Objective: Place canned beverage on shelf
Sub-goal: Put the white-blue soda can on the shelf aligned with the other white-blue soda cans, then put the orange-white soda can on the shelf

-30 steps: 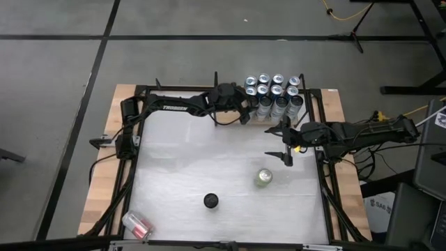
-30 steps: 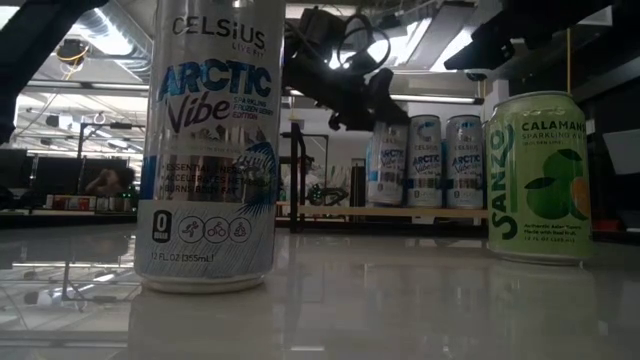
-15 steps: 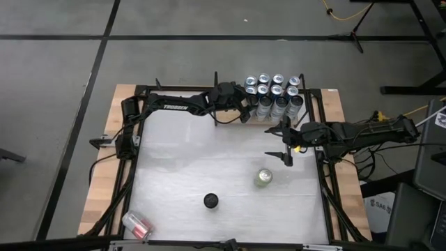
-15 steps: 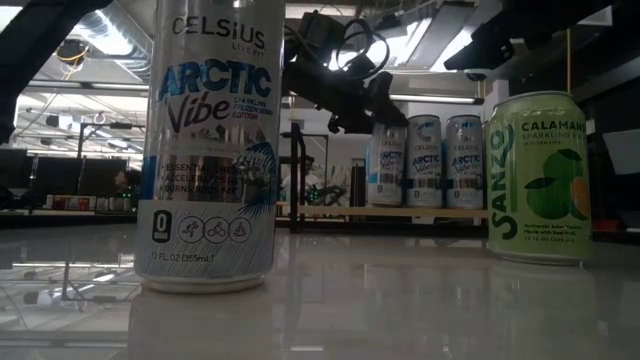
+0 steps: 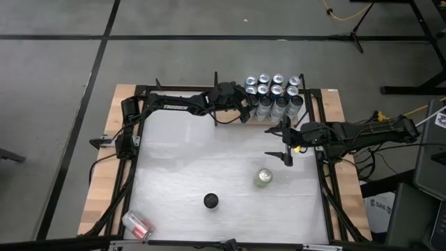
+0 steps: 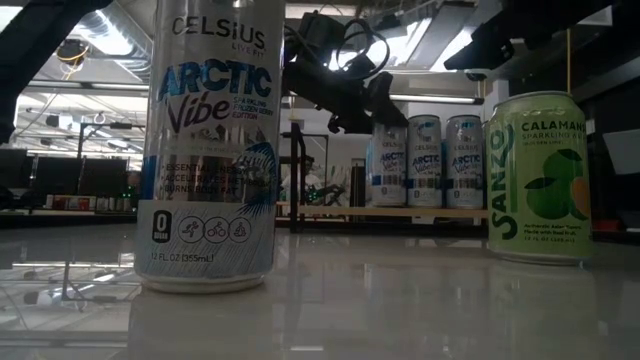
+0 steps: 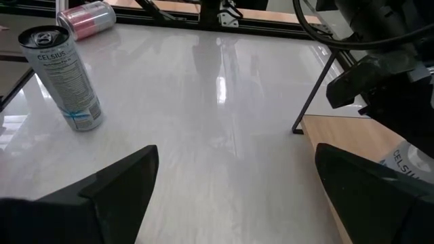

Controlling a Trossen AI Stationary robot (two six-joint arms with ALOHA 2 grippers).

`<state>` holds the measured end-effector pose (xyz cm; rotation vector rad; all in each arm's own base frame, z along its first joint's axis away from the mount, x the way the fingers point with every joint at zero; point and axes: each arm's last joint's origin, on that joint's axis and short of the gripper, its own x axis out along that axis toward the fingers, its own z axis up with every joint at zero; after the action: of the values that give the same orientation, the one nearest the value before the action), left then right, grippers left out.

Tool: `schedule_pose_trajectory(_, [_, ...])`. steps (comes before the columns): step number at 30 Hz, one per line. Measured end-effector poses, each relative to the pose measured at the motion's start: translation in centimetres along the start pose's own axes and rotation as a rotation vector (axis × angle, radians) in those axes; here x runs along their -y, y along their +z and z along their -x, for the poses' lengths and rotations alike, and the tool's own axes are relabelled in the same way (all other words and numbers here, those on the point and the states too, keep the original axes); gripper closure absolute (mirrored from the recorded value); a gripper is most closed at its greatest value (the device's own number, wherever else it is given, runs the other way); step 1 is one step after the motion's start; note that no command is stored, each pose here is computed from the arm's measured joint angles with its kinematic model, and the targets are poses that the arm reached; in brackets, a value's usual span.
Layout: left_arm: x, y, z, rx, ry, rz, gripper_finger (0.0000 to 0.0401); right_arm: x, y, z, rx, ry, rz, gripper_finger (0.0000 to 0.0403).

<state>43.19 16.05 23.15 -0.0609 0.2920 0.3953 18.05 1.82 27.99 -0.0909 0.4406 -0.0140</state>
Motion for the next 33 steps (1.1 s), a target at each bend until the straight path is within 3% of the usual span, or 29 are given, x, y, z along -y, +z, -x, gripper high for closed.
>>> schedule_pose_trajectory(10, [0.0,-0.01,-0.01,0.0,0.0,0.0,0.012,0.0,0.0,0.0,0.0,0.0,0.0,0.0015])
schedule_pose_trajectory(22, [-0.02,-0.02,-0.02,0.0,0.001,0.0,0.0053,0.0,0.0,0.0,0.0,0.0,0.0,0.0015])
schedule_pose_trajectory(33, [-0.04,0.55,0.45,0.011,0.003,0.01,0.0047,0.0,0.0,0.0,0.0,0.0,0.0,0.0015])
